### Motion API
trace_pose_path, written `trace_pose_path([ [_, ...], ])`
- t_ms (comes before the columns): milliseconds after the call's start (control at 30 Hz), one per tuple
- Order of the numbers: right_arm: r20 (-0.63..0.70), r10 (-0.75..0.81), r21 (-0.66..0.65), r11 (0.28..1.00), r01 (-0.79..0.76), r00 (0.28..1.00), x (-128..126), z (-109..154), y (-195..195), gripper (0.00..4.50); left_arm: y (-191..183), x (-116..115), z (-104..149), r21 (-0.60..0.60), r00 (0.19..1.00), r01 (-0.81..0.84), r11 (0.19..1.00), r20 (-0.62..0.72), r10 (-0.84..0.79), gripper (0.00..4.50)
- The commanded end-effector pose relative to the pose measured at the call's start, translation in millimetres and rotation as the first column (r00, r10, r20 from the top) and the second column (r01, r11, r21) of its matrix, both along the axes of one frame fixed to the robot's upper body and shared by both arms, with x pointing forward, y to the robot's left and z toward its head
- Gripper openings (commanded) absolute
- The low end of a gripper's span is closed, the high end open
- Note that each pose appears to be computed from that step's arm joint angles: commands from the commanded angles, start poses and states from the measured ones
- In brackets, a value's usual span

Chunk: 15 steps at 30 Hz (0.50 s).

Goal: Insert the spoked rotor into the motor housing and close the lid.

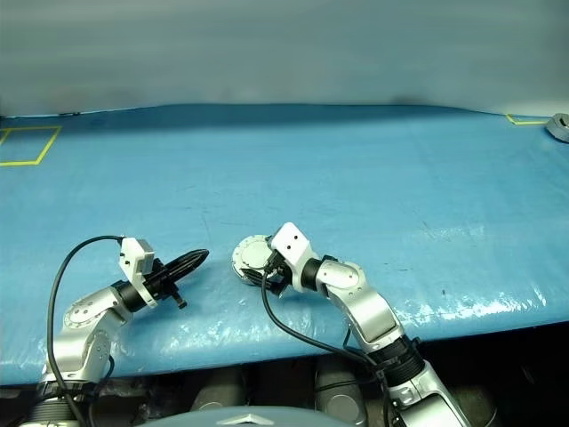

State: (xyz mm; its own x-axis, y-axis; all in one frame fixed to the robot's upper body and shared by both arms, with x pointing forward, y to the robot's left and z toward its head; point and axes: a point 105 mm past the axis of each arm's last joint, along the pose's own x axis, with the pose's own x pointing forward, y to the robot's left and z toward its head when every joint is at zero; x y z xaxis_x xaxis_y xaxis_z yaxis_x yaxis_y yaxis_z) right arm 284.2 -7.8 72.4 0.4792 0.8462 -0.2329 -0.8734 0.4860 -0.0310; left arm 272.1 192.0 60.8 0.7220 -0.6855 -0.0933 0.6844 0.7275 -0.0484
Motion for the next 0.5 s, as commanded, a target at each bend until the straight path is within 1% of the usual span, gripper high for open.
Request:
trace_pose_path([
  [33, 0.013, 0.02, 0.006, 1.0, -0.02, 1.0, -0.4, 3.8, 4.2, 3.87, -1.6, 1.4, 9.2, -0.007, 0.999, -0.001, 1.0, 0.044, 0.001, 0.0],
  [100, 0.017, 0.026, 0.013, 1.0, -0.026, 1.0, -0.2, 6.7, 4.9, 3.18, -1.8, 1.7, 9.2, -0.006, 0.999, -0.001, 1.0, 0.045, 0.001, 0.0],
  [133, 0.02, 0.028, 0.017, 0.999, -0.028, 0.999, 0.0, 8.3, 5.2, 2.97, -1.9, 1.9, 9.3, -0.006, 0.999, -0.001, 1.0, 0.045, 0.001, 0.0],
  [267, 0.039, 0.037, 0.011, 0.999, -0.038, 0.999, 0.6, 12.5, 6.1, 2.97, -2.2, 2.4, 8.9, -0.006, 0.999, -0.001, 1.0, 0.044, 0.001, 0.0],
  [500, 0.013, 0.052, 0.004, 0.999, -0.052, 0.999, -1.7, 16.5, 11.6, 2.97, -1.7, 2.5, 6.8, -0.002, 0.999, 0.0, 1.0, 0.036, 0.0, 0.0],
])
